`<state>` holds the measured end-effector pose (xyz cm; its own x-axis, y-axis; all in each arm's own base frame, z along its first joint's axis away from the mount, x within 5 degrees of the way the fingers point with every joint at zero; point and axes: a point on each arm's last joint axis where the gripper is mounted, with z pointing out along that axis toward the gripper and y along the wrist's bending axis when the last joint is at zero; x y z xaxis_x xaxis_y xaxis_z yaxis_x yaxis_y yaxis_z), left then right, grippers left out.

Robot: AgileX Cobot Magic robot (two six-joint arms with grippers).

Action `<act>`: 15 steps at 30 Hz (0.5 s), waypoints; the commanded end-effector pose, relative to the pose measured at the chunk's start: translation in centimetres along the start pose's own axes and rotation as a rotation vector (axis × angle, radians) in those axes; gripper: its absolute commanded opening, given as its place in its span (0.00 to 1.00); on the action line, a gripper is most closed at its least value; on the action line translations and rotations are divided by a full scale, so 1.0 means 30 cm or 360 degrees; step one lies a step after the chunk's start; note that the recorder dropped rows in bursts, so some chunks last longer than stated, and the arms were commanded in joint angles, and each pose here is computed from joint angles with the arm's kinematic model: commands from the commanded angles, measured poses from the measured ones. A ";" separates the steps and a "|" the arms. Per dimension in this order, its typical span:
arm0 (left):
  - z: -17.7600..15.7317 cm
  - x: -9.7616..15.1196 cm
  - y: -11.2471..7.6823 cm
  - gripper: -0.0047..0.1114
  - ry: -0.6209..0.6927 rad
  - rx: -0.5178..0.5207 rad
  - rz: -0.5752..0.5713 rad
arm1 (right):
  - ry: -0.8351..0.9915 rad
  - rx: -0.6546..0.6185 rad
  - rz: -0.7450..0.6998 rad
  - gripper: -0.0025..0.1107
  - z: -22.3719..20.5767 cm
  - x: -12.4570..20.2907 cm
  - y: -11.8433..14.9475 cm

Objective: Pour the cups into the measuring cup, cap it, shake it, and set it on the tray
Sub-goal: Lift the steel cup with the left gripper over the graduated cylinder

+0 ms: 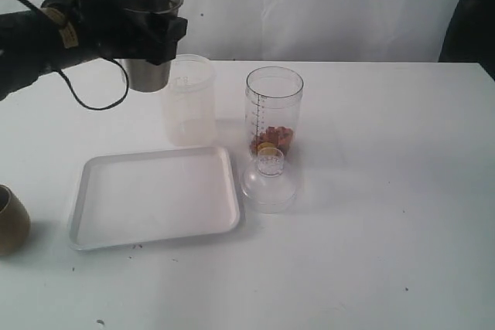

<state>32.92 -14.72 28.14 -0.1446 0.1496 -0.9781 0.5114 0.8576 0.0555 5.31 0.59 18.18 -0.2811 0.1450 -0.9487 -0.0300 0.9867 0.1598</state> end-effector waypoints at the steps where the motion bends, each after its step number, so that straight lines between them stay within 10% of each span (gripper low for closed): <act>1: 0.028 -0.080 -0.044 0.04 -0.0111 0.0051 -0.0017 | -0.0014 -0.0008 0.0001 0.02 0.000 0.002 0.000; 15: 0.221 -0.062 -0.149 0.04 0.0171 0.0086 0.0042 | -0.0014 -0.0008 0.0001 0.02 0.000 0.002 0.000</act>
<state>36.20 -21.02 27.20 -0.2578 0.2513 -0.9329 0.5487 0.8329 0.0727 5.31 0.59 18.18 -0.2811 0.1450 -0.9487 -0.0300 0.9867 0.1598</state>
